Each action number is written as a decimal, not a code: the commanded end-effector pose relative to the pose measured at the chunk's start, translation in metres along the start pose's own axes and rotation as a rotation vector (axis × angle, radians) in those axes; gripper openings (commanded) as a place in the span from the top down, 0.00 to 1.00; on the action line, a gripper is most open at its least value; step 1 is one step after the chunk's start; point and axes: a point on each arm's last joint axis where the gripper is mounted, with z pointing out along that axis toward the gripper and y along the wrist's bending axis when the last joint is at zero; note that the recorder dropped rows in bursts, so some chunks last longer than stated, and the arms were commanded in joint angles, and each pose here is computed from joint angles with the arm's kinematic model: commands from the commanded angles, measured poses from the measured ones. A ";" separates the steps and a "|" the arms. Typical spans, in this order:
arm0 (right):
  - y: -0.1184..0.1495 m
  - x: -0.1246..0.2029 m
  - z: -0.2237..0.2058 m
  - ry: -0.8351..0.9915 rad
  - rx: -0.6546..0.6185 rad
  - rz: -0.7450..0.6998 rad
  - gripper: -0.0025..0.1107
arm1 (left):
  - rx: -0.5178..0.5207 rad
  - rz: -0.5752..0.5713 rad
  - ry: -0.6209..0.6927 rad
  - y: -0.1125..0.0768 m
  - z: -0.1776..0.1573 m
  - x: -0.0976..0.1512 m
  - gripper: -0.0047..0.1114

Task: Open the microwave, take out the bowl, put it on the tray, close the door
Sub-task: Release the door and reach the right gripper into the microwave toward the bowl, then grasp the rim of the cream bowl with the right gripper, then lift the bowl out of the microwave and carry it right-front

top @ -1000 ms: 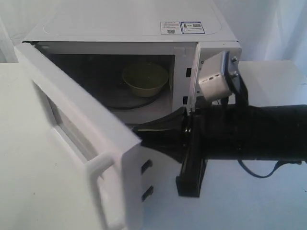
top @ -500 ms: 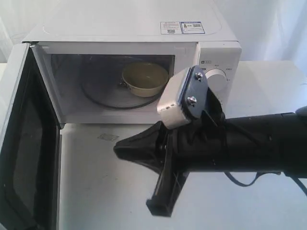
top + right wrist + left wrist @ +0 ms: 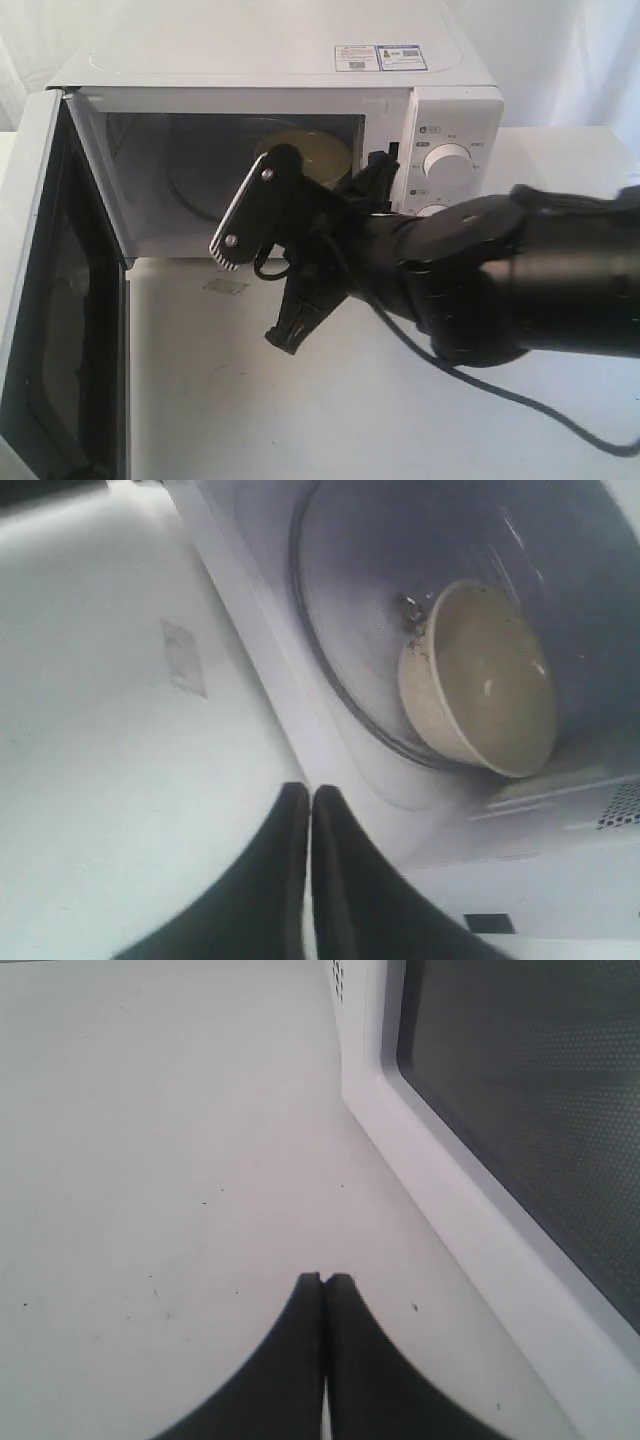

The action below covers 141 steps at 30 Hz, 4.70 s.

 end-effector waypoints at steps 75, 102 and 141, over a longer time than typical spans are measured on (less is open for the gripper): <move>-0.041 -0.015 0.150 0.087 0.176 -0.003 0.98 | 0.003 -0.010 0.001 0.000 0.000 0.001 0.96; 0.043 -0.029 -0.008 -0.195 -0.446 0.180 0.98 | 0.003 -0.010 0.001 0.000 0.000 0.001 0.96; 0.006 0.094 -0.035 0.647 -0.322 0.312 0.98 | 0.003 -0.010 0.001 0.000 0.000 0.001 0.96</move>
